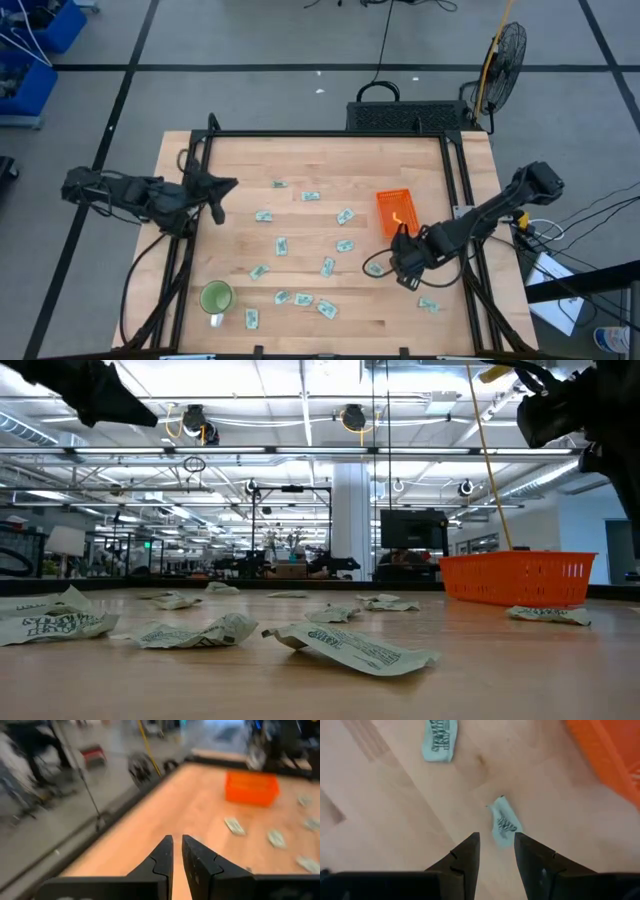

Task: Pick and place Stevia / Truvia into bins
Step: Put the stevia packet into the orange basket

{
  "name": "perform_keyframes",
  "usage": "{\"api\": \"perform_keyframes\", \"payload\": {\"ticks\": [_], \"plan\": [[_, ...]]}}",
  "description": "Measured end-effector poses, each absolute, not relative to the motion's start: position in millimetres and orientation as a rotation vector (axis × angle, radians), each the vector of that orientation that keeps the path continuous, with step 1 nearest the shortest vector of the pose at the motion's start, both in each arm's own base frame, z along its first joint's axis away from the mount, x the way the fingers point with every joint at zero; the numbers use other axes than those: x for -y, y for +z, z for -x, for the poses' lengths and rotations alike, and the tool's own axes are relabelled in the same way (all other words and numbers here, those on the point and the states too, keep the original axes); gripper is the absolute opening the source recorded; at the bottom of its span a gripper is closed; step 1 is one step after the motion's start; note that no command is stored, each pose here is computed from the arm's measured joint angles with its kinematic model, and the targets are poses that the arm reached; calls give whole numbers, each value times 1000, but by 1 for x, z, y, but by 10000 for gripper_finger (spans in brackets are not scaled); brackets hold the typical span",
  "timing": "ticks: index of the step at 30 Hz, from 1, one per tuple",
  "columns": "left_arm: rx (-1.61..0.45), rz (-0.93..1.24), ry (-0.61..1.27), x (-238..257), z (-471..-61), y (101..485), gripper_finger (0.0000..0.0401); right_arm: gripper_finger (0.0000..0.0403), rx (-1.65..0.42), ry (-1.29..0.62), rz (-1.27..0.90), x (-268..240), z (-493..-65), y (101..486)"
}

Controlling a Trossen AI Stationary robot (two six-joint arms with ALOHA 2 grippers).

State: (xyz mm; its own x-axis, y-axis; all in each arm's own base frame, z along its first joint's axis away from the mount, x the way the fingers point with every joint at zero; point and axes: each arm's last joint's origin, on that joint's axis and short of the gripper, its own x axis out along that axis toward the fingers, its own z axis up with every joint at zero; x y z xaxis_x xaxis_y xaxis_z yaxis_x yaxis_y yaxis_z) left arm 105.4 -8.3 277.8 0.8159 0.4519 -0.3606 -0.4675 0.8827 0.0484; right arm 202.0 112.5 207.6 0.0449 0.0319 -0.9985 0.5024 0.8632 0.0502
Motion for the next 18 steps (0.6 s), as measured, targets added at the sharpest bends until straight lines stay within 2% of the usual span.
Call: {"api": "perform_keyframes", "payload": {"ticks": [6,12,18], "plan": [[-466,110,449,16,-129,279,44,114,-1531,-379,-385,-117,-203,198],[-531,67,463,20,-143,271,44,114,-1502,-330,-388,-115,-199,167],[-533,65,467,20,-146,270,44,114,-1547,-405,-406,-102,-182,140]]}}
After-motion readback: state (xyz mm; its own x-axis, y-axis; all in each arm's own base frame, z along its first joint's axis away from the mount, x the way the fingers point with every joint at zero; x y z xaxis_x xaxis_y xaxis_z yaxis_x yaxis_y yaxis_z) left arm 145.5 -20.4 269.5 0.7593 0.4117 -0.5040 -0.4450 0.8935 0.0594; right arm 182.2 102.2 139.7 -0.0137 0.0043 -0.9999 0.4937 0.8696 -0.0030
